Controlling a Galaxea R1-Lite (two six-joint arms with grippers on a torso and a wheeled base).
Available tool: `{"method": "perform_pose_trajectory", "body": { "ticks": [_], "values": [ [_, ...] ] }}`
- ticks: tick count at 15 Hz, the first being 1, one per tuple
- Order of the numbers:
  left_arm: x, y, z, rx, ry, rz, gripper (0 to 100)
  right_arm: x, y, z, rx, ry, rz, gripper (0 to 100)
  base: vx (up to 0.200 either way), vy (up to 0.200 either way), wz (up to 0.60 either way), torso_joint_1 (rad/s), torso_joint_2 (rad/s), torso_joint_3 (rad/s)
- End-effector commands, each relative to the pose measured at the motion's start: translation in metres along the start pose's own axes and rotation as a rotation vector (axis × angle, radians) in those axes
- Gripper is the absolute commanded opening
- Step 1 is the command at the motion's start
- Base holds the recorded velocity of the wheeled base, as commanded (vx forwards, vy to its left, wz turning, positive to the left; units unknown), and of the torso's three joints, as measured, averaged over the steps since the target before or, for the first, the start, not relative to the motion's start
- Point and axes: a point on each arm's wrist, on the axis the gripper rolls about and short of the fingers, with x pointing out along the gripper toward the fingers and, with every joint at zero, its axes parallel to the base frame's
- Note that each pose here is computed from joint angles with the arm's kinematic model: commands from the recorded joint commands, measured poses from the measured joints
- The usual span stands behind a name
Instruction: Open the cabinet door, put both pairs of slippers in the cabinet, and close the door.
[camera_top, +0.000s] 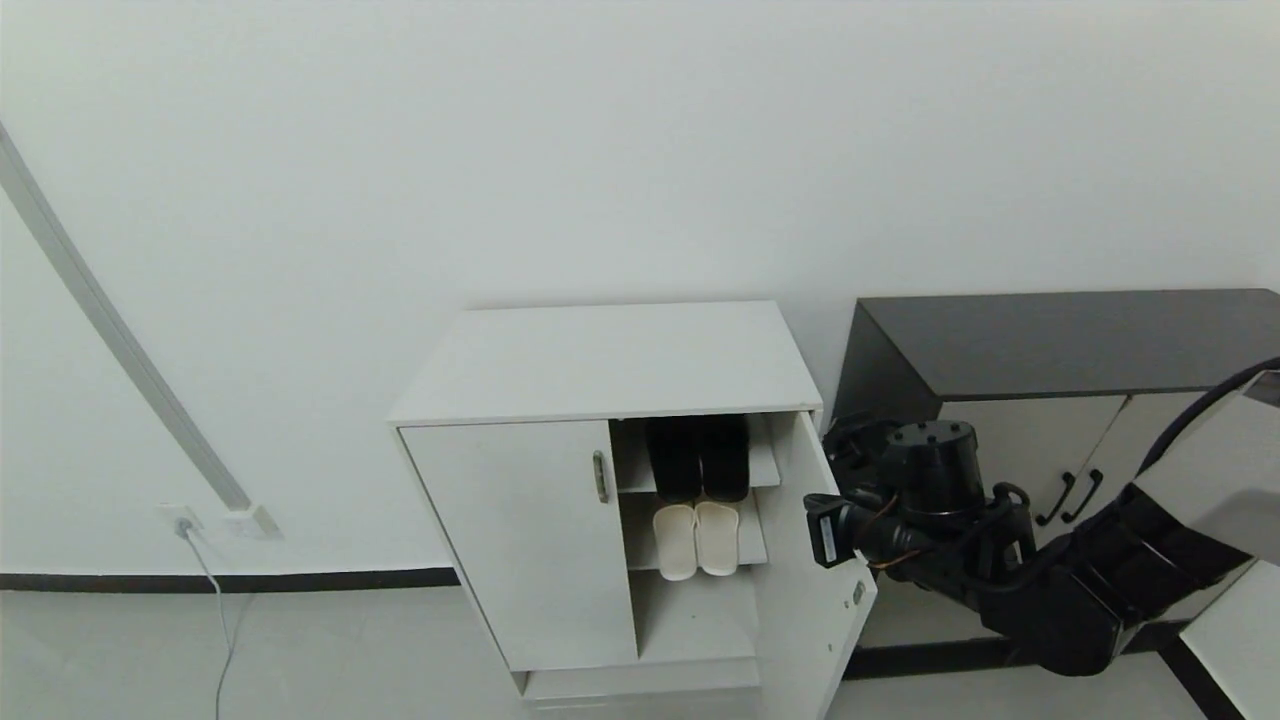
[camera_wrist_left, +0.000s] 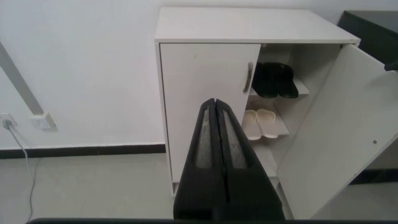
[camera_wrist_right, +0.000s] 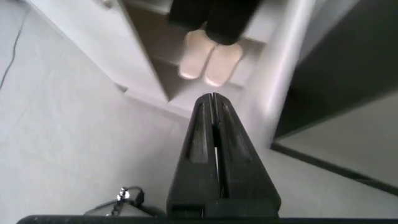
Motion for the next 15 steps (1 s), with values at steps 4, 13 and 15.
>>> {"method": "perform_pose_trajectory", "body": {
  "ticks": [4,13,15],
  "values": [
    [0.0,0.0,0.0,0.0,-0.001,0.002,0,0.0,-0.014,0.003,-0.045,-0.02,-0.05,0,0.0,0.0,0.0,0.0,0.0,0.0],
    [0.0,0.0,0.0,0.0,-0.001,0.002,0,0.02,-0.032,-0.019,-0.123,0.064,-0.184,0,0.0,0.0,0.0,0.0,0.0,0.0],
    [0.0,0.0,0.0,0.0,-0.001,0.002,0,0.019,-0.013,-0.023,-0.114,0.066,-0.105,0,0.0,0.0,0.0,0.0,0.0,0.0]
  ]
}}
